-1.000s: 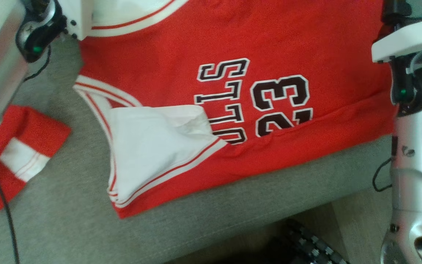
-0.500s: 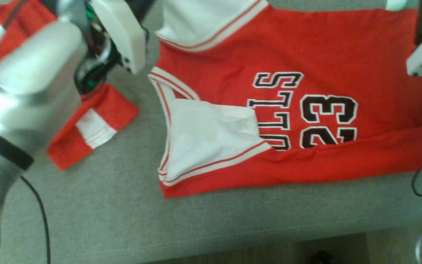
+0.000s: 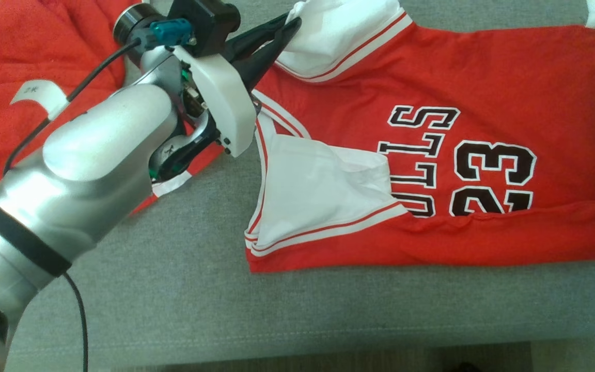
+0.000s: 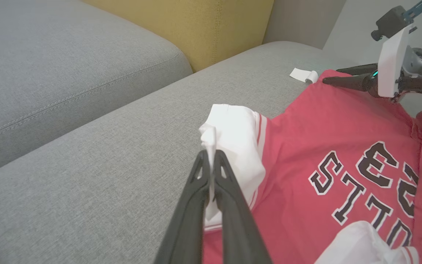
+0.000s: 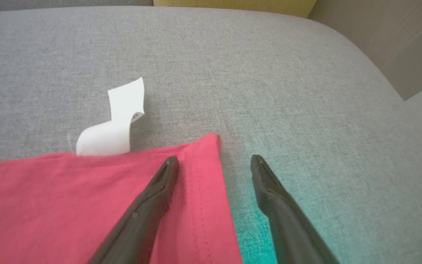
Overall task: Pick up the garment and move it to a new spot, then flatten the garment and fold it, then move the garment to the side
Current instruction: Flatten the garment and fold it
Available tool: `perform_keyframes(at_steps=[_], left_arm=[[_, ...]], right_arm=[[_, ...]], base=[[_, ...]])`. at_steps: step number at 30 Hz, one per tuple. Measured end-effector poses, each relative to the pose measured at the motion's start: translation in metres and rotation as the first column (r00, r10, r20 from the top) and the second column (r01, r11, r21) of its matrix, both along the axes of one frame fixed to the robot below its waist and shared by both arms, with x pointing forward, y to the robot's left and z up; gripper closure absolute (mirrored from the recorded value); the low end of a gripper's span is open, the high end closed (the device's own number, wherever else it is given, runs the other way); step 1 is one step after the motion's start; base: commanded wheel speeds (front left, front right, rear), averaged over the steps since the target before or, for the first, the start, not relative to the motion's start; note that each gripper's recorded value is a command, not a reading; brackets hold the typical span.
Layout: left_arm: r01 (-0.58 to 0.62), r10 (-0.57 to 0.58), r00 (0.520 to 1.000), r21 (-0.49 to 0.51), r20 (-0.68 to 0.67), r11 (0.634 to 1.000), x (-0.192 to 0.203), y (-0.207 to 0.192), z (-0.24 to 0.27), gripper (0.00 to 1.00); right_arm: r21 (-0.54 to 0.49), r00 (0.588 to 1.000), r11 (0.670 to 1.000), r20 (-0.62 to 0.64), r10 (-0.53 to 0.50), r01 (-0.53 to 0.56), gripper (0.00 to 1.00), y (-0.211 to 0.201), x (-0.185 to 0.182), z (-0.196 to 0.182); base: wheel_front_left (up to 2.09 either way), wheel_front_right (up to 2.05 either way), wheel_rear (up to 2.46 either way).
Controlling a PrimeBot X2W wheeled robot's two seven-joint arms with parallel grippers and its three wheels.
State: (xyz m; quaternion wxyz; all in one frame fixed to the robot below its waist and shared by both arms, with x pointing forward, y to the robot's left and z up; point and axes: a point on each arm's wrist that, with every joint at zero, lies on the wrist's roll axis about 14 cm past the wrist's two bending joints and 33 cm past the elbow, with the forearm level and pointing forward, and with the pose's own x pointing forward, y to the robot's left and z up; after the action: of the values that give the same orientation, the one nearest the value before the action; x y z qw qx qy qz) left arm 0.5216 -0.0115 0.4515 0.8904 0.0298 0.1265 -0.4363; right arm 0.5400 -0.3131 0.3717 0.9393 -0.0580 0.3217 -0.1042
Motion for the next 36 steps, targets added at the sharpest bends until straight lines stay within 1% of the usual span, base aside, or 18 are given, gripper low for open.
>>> perform_keyframes(at_steps=[2, 9, 10, 11, 14, 16, 21, 24, 25, 31, 33, 36], left_arm=[[-0.001, 0.001, 1.0, -0.002, -0.001, 1.0, 0.0, 0.0, 0.0, 1.0], [0.0, 0.0, 1.0, -0.005, -0.004, 1.0, -0.002, 0.001, 0.0, 1.0], [-0.006, 0.006, 1.0, 0.002, -0.004, 1.0, -0.001, 0.003, -0.001, 1.0], [-0.01, 0.01, 1.0, 0.006, -0.003, 1.0, 0.0, 0.004, -0.001, 1.0], [-0.021, 0.021, 1.0, 0.012, 0.006, 1.0, 0.002, 0.007, 0.001, 1.0], [-0.032, 0.032, 0.999, 0.012, 0.014, 0.999, 0.004, 0.009, 0.004, 1.0], [-0.086, 0.086, 0.995, -0.01, 0.042, 0.996, 0.017, 0.017, 0.016, 1.0], [-0.108, 0.108, 0.993, -0.008, 0.056, 0.994, 0.026, 0.022, 0.021, 1.0], [-0.108, 0.108, 0.993, -0.008, 0.056, 0.994, 0.026, 0.022, 0.021, 1.0], [-0.149, 0.151, 0.982, -0.026, 0.114, 0.988, 0.052, 0.03, 0.044, 1.0], [-0.158, 0.16, 0.979, -0.026, 0.124, 0.987, 0.058, 0.031, 0.048, 1.0], [-0.167, 0.169, 0.977, -0.026, 0.13, 0.986, 0.067, 0.031, 0.05, 1.0]], right_arm=[[-0.005, 1.0, 1.0, -0.024, -0.005, 0.005, 0.0, -0.001, -0.001, -0.005], [-0.01, 0.999, 1.0, -0.04, -0.018, 0.018, 0.0, -0.004, 0.005, -0.006], [-0.012, 0.999, 1.0, -0.046, -0.015, 0.014, 0.51, -0.003, 0.005, -0.007], [-0.012, 0.999, 1.0, -0.047, -0.014, 0.014, 1.0, -0.003, 0.005, -0.007], [-0.007, 0.999, 1.0, -0.048, -0.012, 0.012, 1.0, 0.0, 0.005, -0.006], [-0.003, 1.0, 1.0, -0.02, -0.012, 0.012, 1.0, 0.001, 0.007, -0.001], [-0.014, 0.996, 1.0, 0.093, -0.013, 0.014, 1.0, -0.004, 0.013, 0.02], [-0.003, 0.981, 1.0, 0.194, -0.01, 0.011, 1.0, 0.0, 0.024, 0.039], [-0.003, 0.981, 1.0, 0.194, -0.01, 0.011, 1.0, 0.0, 0.024, 0.039], [0.012, 0.926, 1.0, 0.377, -0.012, 0.008, 1.0, 0.004, 0.046, 0.079], [0.027, 0.91, 1.0, 0.414, -0.02, 0.009, 1.0, 0.007, 0.048, 0.084], [0.043, 0.901, 0.999, 0.433, -0.027, 0.01, 1.0, 0.008, 0.051, 0.085]], base=[[0.0, 0.0, 0.0], [0.0, 0.0, 0.0], [0.0, 0.0, 0.0], [0.0, 0.0, 0.0], [0.0, 0.0, 0.0], [0.0, 0.0, 0.0], [0.0, 0.0, 0.0], [0.0, 0.0, 0.0], [0.0, 0.0, 0.0], [0.0, 0.0, 0.0], [0.0, 0.0, 0.0], [0.0, 0.0, 0.0]])
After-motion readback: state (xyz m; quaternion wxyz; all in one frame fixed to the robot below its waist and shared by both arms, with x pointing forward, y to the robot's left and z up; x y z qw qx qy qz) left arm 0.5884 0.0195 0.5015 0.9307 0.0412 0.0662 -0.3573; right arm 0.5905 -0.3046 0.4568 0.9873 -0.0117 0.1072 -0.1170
